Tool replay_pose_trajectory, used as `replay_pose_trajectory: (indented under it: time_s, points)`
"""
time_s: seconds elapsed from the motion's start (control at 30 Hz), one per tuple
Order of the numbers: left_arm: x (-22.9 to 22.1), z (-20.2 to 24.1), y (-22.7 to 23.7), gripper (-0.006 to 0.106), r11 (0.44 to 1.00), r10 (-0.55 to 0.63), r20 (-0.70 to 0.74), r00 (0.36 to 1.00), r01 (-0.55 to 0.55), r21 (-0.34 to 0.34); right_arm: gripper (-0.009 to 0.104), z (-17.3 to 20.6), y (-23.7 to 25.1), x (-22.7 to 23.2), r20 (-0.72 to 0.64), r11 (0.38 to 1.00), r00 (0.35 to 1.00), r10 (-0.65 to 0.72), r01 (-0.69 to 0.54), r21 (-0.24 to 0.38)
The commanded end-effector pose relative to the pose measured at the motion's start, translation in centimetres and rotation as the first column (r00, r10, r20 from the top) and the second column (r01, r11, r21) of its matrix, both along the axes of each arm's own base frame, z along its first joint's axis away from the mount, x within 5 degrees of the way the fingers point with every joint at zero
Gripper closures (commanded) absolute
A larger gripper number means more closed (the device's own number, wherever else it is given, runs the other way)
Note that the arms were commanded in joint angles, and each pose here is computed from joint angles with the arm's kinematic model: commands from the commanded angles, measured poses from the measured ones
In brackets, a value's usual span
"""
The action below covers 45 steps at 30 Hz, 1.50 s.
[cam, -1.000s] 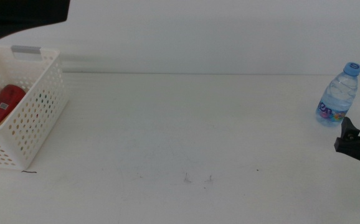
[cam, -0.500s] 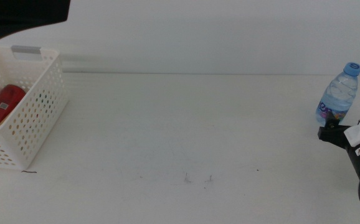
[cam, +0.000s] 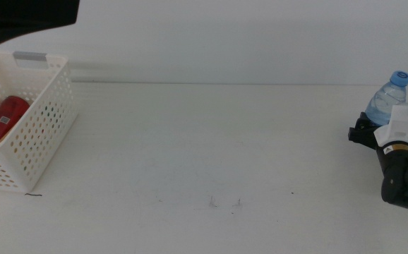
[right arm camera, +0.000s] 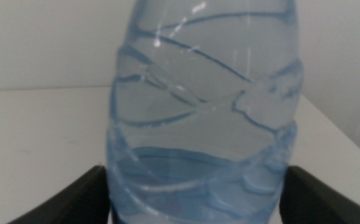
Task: Use arms to grab the bottles and put them into the dustbin to the left of the table.
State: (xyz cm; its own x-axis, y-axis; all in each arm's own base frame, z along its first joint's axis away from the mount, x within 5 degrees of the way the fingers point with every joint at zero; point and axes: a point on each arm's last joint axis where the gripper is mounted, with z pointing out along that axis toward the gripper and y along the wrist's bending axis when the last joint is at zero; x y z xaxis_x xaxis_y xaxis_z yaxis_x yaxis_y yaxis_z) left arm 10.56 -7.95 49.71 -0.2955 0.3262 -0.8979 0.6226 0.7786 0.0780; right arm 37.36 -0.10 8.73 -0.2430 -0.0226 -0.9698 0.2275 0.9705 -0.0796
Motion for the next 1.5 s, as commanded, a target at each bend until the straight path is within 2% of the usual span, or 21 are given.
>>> replay_pose_trajectory:
  time_s: [0.0,0.03,0.07,0.1,0.13,0.23,0.27,0.37,0.43,0.5,0.57,0.73,0.93,1.03,1.13,1.27,1.37,1.47]
  points:
    - [-0.2,0.3,0.1,0.007,1.000,-0.003,0.017,1.000,0.003,-0.012,0.013,-0.1,-0.2,0.7,-0.015,1.000,1.000,-0.014,0.013,-0.027]
    - [-0.2,0.3,0.1,0.007,1.000,-0.003,0.017,1.000,0.003,-0.012,0.024,-0.2,-0.2,0.9,-0.025,0.999,1.000,-0.012,0.011,-0.034]
    - [-0.2,0.3,0.1,0.007,1.000,-0.003,0.017,1.000,0.003,-0.012,0.043,-0.2,-0.2,0.9,-0.032,0.999,0.999,-0.009,0.007,-0.038]
    - [-0.2,0.3,0.1,0.007,1.000,-0.003,0.017,1.000,0.003,-0.012,0.064,-0.1,-0.1,1.0,-0.034,0.999,0.999,-0.005,0.004,-0.040]
    - [-0.2,0.3,0.1,0.007,1.000,-0.003,0.017,1.000,0.003,-0.012,0.093,0.0,0.2,1.0,-0.042,0.999,0.999,0.007,-0.009,-0.042]
    - [-0.2,0.3,0.1,0.007,1.000,-0.003,0.017,1.000,0.003,-0.012,0.097,1.6,2.4,1.2,-0.027,0.995,0.995,0.091,-0.092,-0.037]
    - [-0.2,0.3,0.1,0.007,1.000,-0.003,0.017,1.000,0.003,-0.012,0.098,3.5,5.1,1.7,0.008,0.980,0.981,0.193,-0.193,-0.045]
    - [-0.2,0.3,0.1,0.007,1.000,-0.003,0.017,1.000,0.003,-0.012,0.098,6.3,10.3,3.4,0.011,0.934,0.935,0.355,-0.355,-0.030]
    - [-0.2,0.3,0.1,0.007,1.000,-0.003,0.017,1.000,0.003,-0.012,0.098,7.7,14.2,4.7,-0.004,0.893,0.893,0.450,-0.450,0.008]
    - [-0.2,0.3,0.1,0.007,1.000,-0.003,0.017,1.000,0.003,-0.012,0.098,8.4,19.4,6.5,0.047,0.837,0.837,0.545,-0.546,0.040]
    - [-0.1,0.3,0.1,0.007,1.000,-0.002,0.018,1.000,0.002,-0.011,0.098,7.5,22.2,7.2,0.051,0.800,0.800,0.598,-0.600,0.019]
    - [-0.1,0.3,0.1,0.007,1.000,-0.002,0.018,1.000,0.002,-0.011,0.098,4.9,27.7,8.1,0.058,0.713,0.711,0.701,-0.700,-0.032]
    - [-0.1,0.3,0.1,0.007,1.000,-0.002,0.018,1.000,0.002,-0.011,0.097,3.4,29.3,8.6,0.085,0.703,0.700,0.710,-0.710,-0.024]
    - [-0.1,0.3,0.1,0.007,1.000,-0.002,0.018,1.000,0.002,-0.011,0.085,3.2,29.3,8.6,0.072,0.702,0.699,0.711,-0.712,-0.023]
    - [-0.1,0.3,0.1,0.007,1.000,-0.002,0.018,1.000,0.002,-0.011,0.060,2.9,29.7,8.2,0.041,0.688,0.686,0.726,-0.726,-0.025]
    - [-0.1,0.3,0.1,0.007,1.000,-0.002,0.018,1.000,0.002,-0.011,0.036,3.5,30.1,7.8,0.003,0.684,0.685,0.728,-0.728,0.046]
    - [-0.1,0.3,0.1,0.007,1.000,-0.002,0.018,1.000,0.002,-0.011,0.027,3.9,30.0,7.5,-0.078,0.690,0.686,0.723,-0.717,0.098]
    - [-0.1,0.3,0.1,0.007,1.000,-0.002,0.018,1.000,0.002,-0.011,0.025,4.0,29.8,7.2,-0.165,0.694,0.675,0.719,-0.710,0.119]
